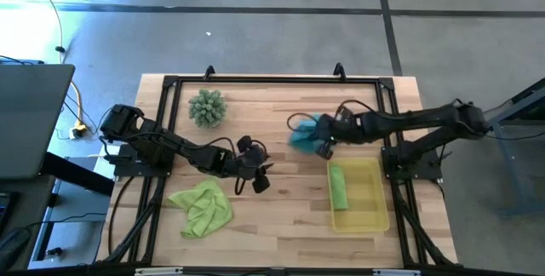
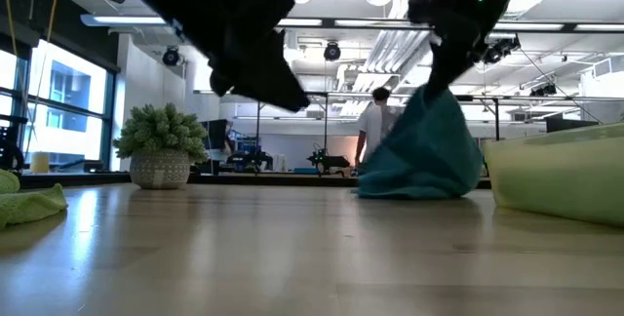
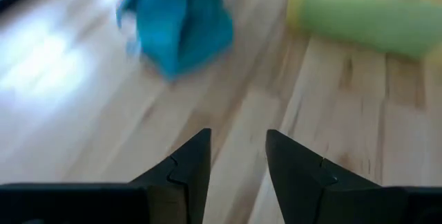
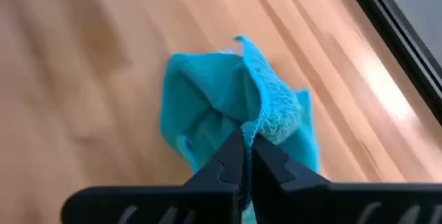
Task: Roll microfiber towels into tight, uniform cylinder then place into a basket
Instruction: Fold the blue cloth
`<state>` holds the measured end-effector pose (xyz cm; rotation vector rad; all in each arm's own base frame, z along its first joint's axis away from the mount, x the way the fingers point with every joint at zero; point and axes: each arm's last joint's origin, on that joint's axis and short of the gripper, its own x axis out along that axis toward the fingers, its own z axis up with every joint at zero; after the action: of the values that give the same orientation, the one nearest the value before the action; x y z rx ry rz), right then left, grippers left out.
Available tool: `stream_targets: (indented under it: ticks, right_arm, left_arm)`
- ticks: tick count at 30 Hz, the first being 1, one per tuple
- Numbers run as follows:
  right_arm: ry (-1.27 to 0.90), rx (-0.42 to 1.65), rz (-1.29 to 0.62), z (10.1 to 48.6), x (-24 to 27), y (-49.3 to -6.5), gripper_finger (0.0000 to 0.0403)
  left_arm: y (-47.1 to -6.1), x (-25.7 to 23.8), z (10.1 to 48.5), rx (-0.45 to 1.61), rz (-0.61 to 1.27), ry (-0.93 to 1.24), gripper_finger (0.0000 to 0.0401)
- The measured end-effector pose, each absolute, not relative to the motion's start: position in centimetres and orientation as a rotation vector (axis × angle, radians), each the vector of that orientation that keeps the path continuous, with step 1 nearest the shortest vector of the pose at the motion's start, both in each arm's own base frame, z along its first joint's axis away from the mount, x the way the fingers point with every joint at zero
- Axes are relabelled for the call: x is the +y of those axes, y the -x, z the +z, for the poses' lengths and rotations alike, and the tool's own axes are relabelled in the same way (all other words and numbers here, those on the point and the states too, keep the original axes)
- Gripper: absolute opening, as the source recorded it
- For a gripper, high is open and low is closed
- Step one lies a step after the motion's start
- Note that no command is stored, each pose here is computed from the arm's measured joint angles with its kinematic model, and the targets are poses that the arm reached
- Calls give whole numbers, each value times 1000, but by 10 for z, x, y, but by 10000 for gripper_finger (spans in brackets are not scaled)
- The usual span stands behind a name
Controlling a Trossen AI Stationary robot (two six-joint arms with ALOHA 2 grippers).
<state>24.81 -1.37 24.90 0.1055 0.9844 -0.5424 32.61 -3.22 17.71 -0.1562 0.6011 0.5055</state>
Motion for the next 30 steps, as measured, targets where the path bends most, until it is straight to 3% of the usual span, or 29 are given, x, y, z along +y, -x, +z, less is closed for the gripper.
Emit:
stream_targets:
  ticks: [14, 22, 30]
  right_arm:
    - [-18, 782, -405, 262, 29, -260, 0]
    - [-246, 613, -416, 272, 32, -270, 0]
    - [-416, 516, -525, 275, 29, -272, 0]
  left_arm:
    - [-342, -34, 203, 388, 385, -153, 129]
    - [-345, -22, 213, 311, 491, -252, 129]
    - [-348, -11, 218, 304, 458, -415, 129]
